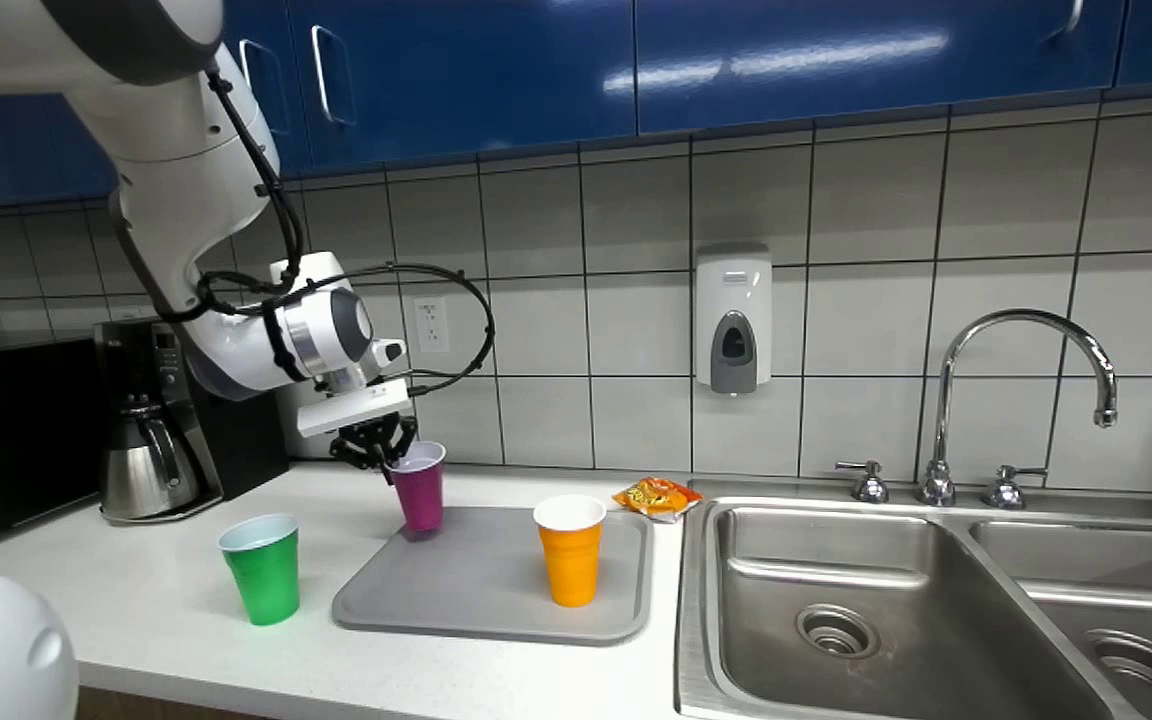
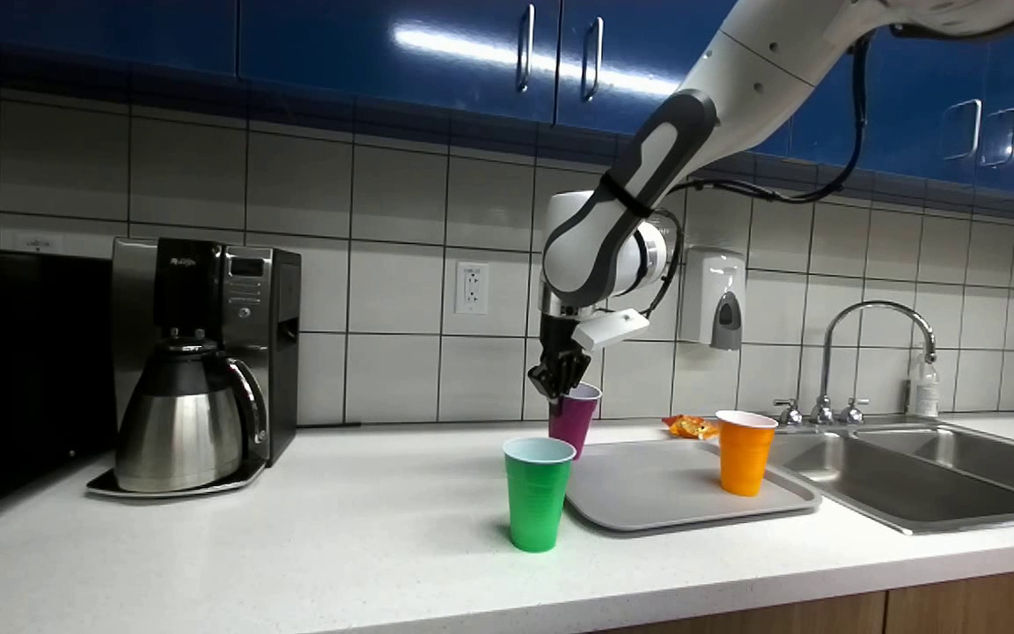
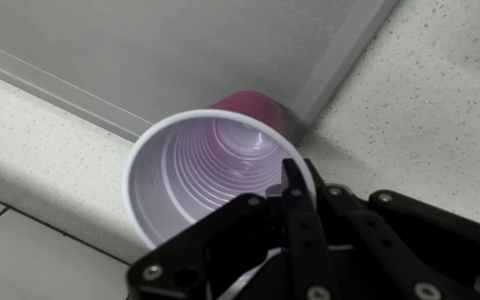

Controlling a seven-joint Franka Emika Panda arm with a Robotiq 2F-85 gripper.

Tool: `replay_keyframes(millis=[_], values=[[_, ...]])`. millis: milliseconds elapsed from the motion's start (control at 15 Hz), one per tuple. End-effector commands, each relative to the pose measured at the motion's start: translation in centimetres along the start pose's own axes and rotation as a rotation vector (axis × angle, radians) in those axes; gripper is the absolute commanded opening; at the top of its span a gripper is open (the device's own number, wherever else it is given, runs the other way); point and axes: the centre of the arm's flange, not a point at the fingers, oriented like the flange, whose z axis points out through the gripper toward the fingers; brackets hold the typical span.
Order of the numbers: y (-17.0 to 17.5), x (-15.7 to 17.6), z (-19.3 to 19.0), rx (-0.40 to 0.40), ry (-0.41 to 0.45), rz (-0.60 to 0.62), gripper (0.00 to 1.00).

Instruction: Remove the green, purple and orange cups from the tray

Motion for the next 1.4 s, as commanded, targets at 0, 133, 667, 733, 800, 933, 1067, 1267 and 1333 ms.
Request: replay_keyframes(millis=[0,133,667,733,800,933,1067,1267,1333], values=[[-1.2,0.3,-2.1,-0.024,0.026,-0.001,0.01],[-1.9,0.7,-2.6,-0.022,0.035,-0.009,0.01],[-6.1,2.5,-3.2,0.002,0.055,-0.042,0.01],[-6.5,2.6,-3.1,0.005,0.058,-0.046,0.01],[-7.0,2.8,-3.1,0.007,0.061,-0.053,0.01],[-7.8,3.0,-3.1,0.012,0.061,-0.064,0.01],[-8.5,3.1,-2.9,0.019,0.059,-0.074,0.01],[-9.2,3.2,-2.5,0.026,0.055,-0.085,0.01],[-9.2,3.0,-2.2,0.029,0.053,-0.087,0.01]])
